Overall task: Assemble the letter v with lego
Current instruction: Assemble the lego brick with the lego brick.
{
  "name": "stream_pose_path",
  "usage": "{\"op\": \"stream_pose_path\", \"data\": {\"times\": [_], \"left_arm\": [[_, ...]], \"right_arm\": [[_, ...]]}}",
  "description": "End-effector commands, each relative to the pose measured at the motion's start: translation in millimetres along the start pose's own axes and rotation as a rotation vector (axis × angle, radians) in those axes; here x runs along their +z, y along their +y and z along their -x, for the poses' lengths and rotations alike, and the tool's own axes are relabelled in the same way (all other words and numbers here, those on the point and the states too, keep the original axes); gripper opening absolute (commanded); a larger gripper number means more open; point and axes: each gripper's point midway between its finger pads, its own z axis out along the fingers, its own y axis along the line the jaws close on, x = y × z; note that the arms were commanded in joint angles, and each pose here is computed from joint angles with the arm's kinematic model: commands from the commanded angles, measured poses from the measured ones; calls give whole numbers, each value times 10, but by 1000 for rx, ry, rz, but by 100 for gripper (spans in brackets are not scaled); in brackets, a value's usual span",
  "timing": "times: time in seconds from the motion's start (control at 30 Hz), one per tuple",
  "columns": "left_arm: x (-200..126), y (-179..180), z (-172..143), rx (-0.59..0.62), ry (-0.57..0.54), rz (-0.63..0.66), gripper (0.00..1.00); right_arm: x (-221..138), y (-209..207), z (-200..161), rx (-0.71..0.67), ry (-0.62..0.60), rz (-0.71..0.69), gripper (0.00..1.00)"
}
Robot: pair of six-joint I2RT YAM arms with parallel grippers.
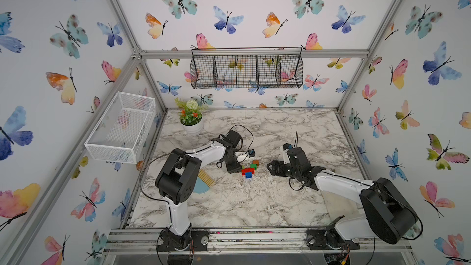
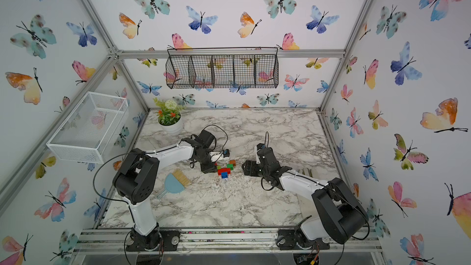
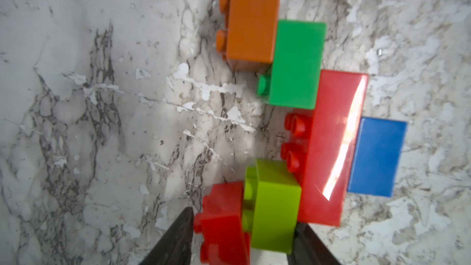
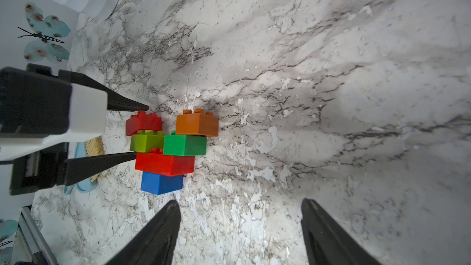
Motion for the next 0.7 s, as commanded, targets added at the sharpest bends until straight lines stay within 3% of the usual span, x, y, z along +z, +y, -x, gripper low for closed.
{"op": "stream_pose_path", "data": {"times": [0.0, 0.4, 0.67], "left_arm": [[28, -39, 21, 5, 5, -30, 58], [13, -101, 64, 11, -13, -58, 55], [24, -126, 52, 10, -12, -69, 55]], "right_arm": [[35, -22, -47, 10, 13, 10, 78], [74, 47, -203, -74, 78, 71, 74], [206, 48, -404, -188, 161, 1, 76]]}}
